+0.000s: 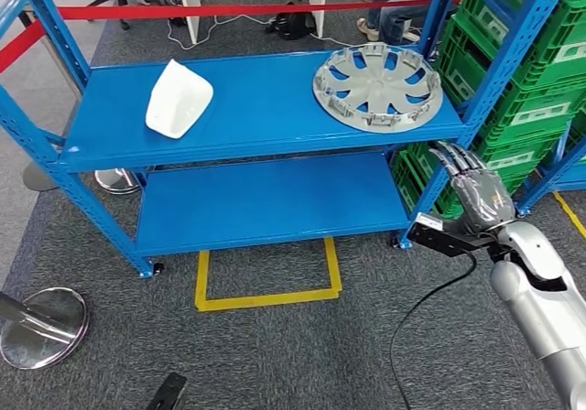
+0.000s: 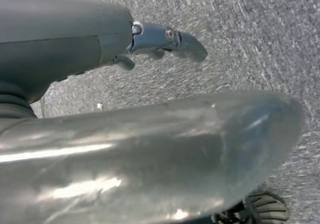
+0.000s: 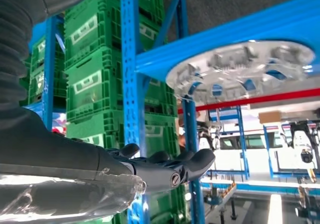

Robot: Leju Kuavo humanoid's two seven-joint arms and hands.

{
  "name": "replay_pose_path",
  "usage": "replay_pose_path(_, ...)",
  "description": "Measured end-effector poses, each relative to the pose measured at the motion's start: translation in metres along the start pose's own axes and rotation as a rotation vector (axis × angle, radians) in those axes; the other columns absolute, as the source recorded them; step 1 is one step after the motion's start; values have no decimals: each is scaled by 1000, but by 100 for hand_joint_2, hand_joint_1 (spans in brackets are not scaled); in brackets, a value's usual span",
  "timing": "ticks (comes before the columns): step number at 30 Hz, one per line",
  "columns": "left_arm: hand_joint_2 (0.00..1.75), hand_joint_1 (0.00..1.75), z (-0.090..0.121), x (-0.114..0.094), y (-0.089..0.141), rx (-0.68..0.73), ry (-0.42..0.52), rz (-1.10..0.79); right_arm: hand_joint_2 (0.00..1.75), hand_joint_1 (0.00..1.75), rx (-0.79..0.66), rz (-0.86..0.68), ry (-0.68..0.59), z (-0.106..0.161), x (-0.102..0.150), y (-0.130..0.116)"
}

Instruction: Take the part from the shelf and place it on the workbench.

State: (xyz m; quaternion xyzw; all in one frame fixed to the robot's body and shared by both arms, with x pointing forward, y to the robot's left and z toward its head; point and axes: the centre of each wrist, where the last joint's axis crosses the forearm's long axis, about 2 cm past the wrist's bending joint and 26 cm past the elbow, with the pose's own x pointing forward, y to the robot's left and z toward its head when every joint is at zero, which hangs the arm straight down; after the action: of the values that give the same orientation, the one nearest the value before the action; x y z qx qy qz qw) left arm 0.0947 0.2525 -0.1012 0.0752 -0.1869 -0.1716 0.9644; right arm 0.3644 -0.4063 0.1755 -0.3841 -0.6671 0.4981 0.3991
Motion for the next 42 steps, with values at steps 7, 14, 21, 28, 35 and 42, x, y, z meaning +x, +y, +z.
replay_pose_path(7,0,0,0,1,1,2,-2,0,175,0,-7,2,-2,0,0,-2)
replay_pose_path(14,0,0,0,-1,0,0,1,-1,175,0,-6,1,-3,0,0,-1)
replay_pose_path(21,0,0,0,1,0,-1,-1,0,175,0,-15,7,-2,-1,-1,-5)
replay_pose_path(28,0,0,0,2,-2,-4,-4,-1,175,0,-17,7,0,-1,-2,-7)
replay_pose_path(35,0,0,-1,5,0,-1,-11,-2,175,0,-19,6,1,-3,-3,-9)
replay_pose_path(42,0,0,-1,5,0,-2,-10,-6,175,0,-12,4,1,-2,-3,-8)
